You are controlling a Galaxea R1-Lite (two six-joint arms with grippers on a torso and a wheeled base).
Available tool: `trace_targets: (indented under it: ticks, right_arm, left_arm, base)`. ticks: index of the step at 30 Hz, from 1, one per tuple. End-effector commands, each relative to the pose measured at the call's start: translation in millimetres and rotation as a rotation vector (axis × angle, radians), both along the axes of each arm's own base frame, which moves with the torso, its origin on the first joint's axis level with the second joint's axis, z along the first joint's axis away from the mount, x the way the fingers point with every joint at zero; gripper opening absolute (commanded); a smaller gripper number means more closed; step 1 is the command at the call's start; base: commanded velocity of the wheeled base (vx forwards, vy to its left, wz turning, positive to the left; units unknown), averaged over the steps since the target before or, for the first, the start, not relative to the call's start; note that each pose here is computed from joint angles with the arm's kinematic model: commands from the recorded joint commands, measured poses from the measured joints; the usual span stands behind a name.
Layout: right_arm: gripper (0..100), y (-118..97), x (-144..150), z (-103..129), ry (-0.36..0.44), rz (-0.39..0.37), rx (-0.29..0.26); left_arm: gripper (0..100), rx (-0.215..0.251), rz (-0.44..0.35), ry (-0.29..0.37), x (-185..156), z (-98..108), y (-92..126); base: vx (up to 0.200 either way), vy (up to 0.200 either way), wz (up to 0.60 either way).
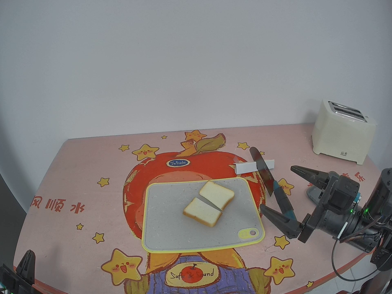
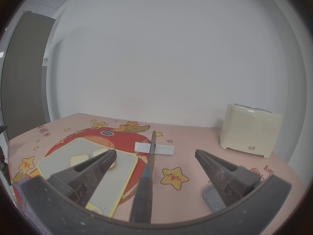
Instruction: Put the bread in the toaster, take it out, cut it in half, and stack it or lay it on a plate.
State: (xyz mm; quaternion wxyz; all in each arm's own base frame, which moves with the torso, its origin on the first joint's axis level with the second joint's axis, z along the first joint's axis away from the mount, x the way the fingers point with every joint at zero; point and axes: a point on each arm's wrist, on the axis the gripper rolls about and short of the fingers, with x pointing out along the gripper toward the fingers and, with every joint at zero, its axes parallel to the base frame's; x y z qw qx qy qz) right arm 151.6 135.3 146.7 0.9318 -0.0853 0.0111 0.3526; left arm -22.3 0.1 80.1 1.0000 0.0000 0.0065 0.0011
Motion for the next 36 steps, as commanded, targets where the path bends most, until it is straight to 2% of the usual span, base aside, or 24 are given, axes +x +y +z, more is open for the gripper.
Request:
trace_targets:
  ticks: [1,4,9,13,19,24,29,36]
  right_arm:
    - [100,-1.3,-3.1,2.1,-0.010,0.008,0.007]
    - [100,-1.3,-3.1,3.4,-0.024,0.011,0.000]
    - [100,-3.8,-2.6,9.8,-0.041,0.000,0.022]
    - [100,-5.8,-4.2,5.4,-0.016,0.000,0.014]
    - [100,-4.4,4.5,15.7,-0.025,-0.023,0.036]
    - [100,-4.0,3.1,20.6,0.008,-0.017,0.009]
    - [100,0.3,6.1,29.6,-0.009,-0.013,0.032]
    - [100,0.2,11.3,23.3,0.022,-0.040,0.035]
  left_arm:
    - [0,0.000,0.001,0.018,1.3,-4.5,0.0]
    - [0,0.000,0.001,0.018,1.3,-4.5,0.0]
    - [0,-0.001,0.001,0.018,1.3,-4.5,0.0]
    - [0,0.000,0.001,0.018,1.3,-4.5,0.0]
    - [0,0.000,0.001,0.018,1.3,-4.5,0.0]
    - [0,0.000,0.001,0.018,1.3,-4.5,0.0]
    - [0,0.000,0.001,0.018,1.3,-4.5,0.0]
    - [0,0.000,0.001,0.018,1.3,-4.5,0.0]
  base:
    - [0.000,0.000,0.00]
    - [0.000,0.000,0.00]
    - [0.000,0.000,0.00]
    - [0.000,0.000,0.00]
    - [0.000,0.000,0.00]
    - [0.000,0.000,0.00]
    - [0.000,0.000,0.00]
    - [0.000,0.000,0.00]
